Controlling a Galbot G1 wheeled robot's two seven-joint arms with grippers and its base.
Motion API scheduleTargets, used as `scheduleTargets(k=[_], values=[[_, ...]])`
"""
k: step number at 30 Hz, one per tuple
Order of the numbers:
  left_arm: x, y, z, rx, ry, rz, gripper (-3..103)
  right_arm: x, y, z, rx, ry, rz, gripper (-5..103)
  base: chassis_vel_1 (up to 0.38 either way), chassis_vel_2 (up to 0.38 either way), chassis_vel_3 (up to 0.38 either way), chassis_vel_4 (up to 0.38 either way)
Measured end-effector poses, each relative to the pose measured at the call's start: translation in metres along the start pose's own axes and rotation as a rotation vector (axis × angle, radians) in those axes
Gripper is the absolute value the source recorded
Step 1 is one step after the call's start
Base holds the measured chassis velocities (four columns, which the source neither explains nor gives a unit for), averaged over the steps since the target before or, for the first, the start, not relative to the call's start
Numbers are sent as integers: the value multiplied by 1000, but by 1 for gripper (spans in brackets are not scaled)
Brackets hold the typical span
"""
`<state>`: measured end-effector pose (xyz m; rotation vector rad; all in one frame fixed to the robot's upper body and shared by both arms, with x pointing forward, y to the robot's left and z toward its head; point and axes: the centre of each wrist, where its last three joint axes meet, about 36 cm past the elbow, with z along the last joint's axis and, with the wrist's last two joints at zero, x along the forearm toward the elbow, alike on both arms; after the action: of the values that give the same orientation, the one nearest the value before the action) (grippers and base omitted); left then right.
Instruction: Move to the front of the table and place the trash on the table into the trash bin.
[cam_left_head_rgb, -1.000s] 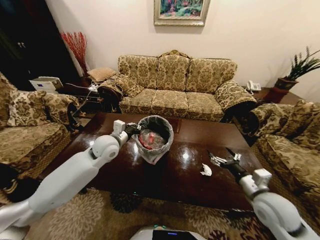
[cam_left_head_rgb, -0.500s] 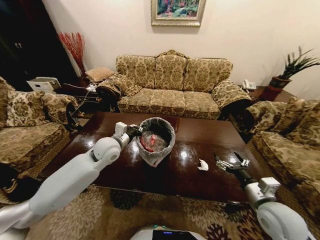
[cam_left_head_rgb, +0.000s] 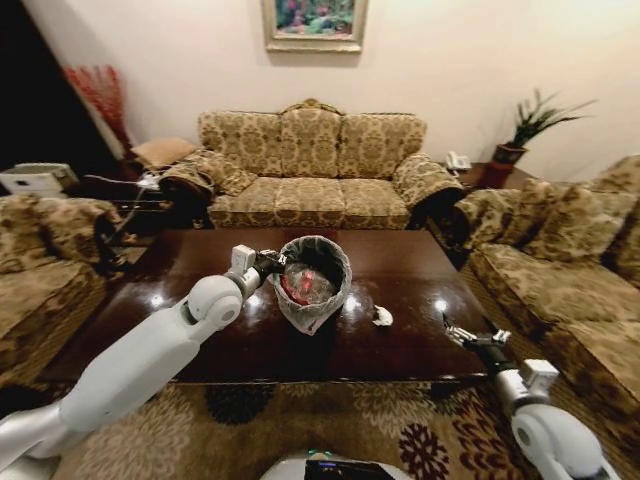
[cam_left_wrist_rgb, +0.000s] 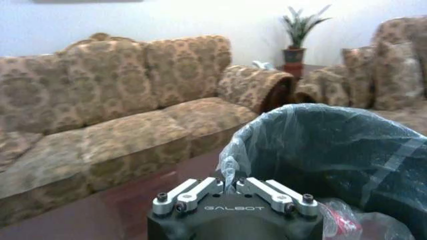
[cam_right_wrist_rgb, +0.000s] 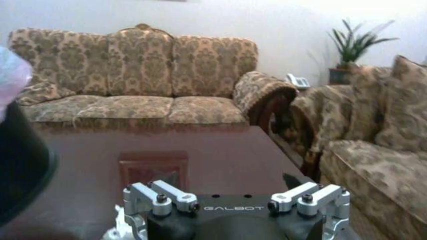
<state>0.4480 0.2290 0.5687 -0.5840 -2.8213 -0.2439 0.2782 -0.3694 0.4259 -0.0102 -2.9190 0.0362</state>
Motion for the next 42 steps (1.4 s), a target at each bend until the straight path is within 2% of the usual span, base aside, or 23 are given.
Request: scheduleTargets(k=[4,10,12,16,27,32,37,40,42], values=[[-1,-2,1,4,3,-1,4,-4,20,3,-20,-4,-42,100,-102,-138,-136,-117],[-2,-2,2,7,4,-8,4,-14,29,11,-37,5,-72,100,-103,-115,-111,-102],[-2,-1,3,10,7,-22,4,-20,35,20,-54,30,-137,100,-36,-41,-23,-31],[-2,-1,4,15,11,-38,4,-31,39,28,-49,39,-197,100,0,0,0,0],[6,1,6,9,26,-50,4,-55,47,37,-55,22,-246,100,0,0,0,0],[6,2,6,1,29,-61,4,-67,48,46,-63,30,-304,100,19,22,22,23],[5,4,7,-5,35,-68,4,-98,47,66,-53,78,-336,100,30,28,37,27],[1,7,5,-5,26,-73,4,-139,48,78,-57,91,-321,100,0,0,0,0],[1,8,5,-6,27,-75,4,-152,51,81,-63,87,-326,100,0,0,0,0]])
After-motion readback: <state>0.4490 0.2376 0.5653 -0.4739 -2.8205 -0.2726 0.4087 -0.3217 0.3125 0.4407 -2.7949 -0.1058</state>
